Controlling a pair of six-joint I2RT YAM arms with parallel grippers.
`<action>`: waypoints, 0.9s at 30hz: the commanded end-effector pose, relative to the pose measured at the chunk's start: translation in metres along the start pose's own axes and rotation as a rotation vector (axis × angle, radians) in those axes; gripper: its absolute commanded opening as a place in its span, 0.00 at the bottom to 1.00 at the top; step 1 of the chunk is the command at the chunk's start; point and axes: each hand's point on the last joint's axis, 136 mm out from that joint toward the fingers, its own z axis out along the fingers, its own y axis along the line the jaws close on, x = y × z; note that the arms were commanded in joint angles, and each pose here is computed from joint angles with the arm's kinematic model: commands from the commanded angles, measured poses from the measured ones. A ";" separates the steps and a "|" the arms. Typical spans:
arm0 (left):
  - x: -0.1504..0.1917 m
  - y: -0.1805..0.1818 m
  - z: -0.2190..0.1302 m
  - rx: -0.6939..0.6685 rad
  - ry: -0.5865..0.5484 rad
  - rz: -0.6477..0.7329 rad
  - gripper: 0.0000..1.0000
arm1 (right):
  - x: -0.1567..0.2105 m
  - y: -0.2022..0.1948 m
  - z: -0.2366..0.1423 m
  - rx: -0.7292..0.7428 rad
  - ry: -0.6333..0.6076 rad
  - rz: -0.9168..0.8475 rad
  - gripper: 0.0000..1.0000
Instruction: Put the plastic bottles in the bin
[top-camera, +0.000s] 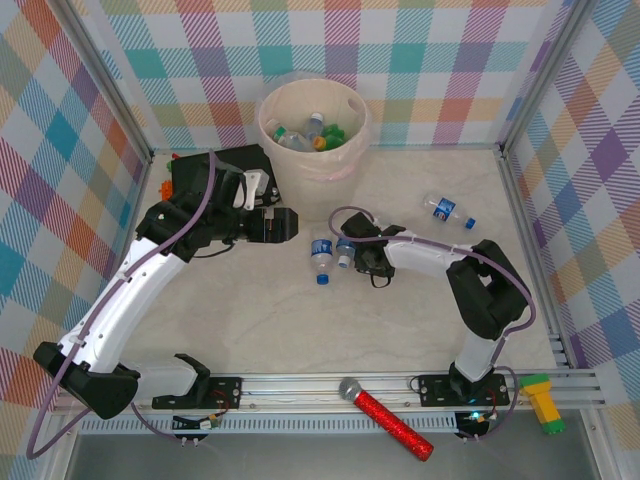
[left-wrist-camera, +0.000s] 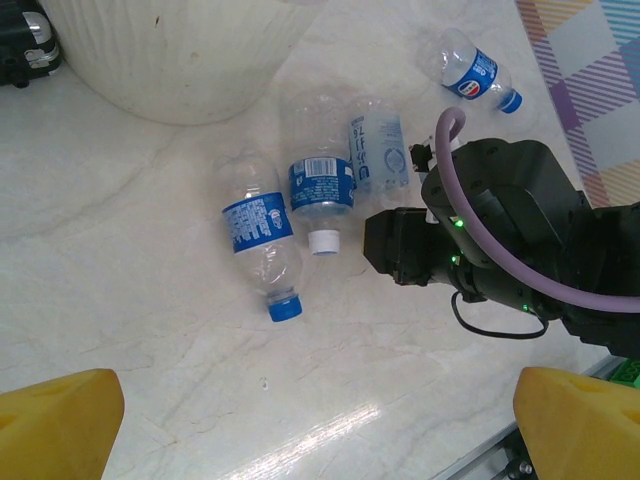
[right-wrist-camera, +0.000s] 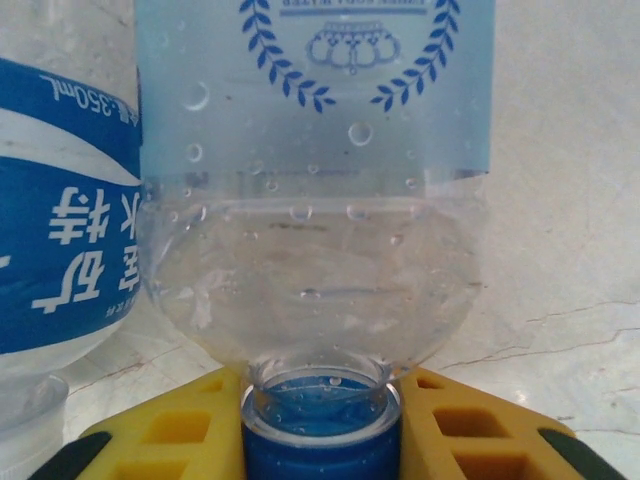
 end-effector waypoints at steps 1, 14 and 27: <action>-0.002 -0.004 -0.007 0.000 -0.013 0.034 1.00 | -0.015 -0.008 -0.024 0.019 -0.066 -0.010 0.30; -0.040 0.026 -0.045 -0.190 -0.280 0.005 0.99 | -0.092 -0.019 -0.142 -0.024 -0.391 -0.147 0.31; -0.048 0.041 -0.069 -0.282 -0.374 -0.008 1.00 | -0.218 0.027 -0.258 -0.084 -0.732 -0.549 0.29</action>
